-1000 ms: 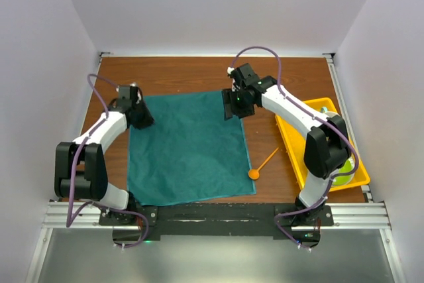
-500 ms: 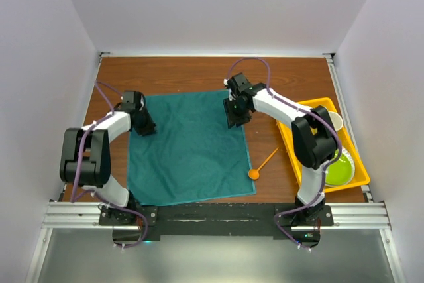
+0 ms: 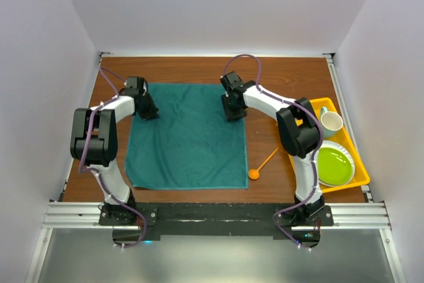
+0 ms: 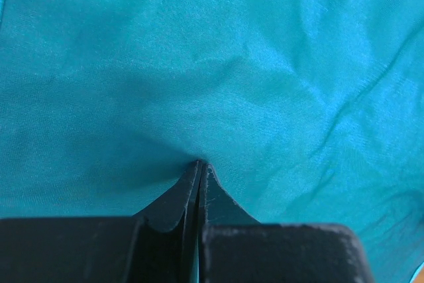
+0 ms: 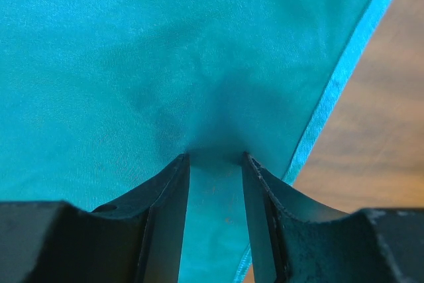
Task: Fold the napkin, place the utensils inside, and roll it up
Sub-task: Flatten the napkin out, then fold the napkin
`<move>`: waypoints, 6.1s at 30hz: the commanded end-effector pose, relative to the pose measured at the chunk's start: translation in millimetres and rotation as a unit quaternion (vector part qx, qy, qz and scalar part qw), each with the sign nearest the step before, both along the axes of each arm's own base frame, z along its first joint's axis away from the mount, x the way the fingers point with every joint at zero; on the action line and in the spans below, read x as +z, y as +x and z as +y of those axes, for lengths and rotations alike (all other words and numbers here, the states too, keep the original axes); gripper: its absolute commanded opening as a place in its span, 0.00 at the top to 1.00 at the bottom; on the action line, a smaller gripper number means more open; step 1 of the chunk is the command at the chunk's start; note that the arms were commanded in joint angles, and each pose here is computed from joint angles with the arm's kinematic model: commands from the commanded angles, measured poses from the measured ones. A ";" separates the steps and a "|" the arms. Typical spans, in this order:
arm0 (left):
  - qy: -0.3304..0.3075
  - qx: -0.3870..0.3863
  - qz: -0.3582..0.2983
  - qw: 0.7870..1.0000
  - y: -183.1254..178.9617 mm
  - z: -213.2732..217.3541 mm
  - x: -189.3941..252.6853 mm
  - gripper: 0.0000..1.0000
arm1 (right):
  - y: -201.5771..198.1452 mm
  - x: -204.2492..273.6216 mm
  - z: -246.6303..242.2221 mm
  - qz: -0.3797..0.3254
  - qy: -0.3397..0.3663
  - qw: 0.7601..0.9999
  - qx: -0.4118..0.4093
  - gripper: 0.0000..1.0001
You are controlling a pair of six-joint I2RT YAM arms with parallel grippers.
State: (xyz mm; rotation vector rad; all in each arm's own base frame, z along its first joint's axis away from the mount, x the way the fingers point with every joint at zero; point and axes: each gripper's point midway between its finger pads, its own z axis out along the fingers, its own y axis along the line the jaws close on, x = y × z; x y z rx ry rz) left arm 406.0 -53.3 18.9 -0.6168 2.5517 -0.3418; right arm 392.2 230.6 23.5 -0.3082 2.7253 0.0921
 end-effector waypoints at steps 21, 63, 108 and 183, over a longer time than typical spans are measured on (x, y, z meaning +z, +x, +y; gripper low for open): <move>0.059 0.074 -0.064 0.993 -40.7 33.4 114.6 0.46 | 39.5 122.2 41.4 -0.103 0.016 0.992 0.065 0.17; 0.028 0.120 -0.476 0.871 -283.3 51.7 454.3 0.36 | -192.1 44.2 332.5 -0.314 -0.007 0.852 0.419 0.35; 0.104 0.100 -0.412 0.900 -271.4 64.6 432.1 0.36 | -229.2 33.6 397.1 -0.154 0.169 0.868 0.440 0.52; 0.024 0.080 -0.351 0.932 -165.9 32.9 357.5 0.39 | 139.7 142.5 95.6 -0.211 0.297 0.930 0.055 1.00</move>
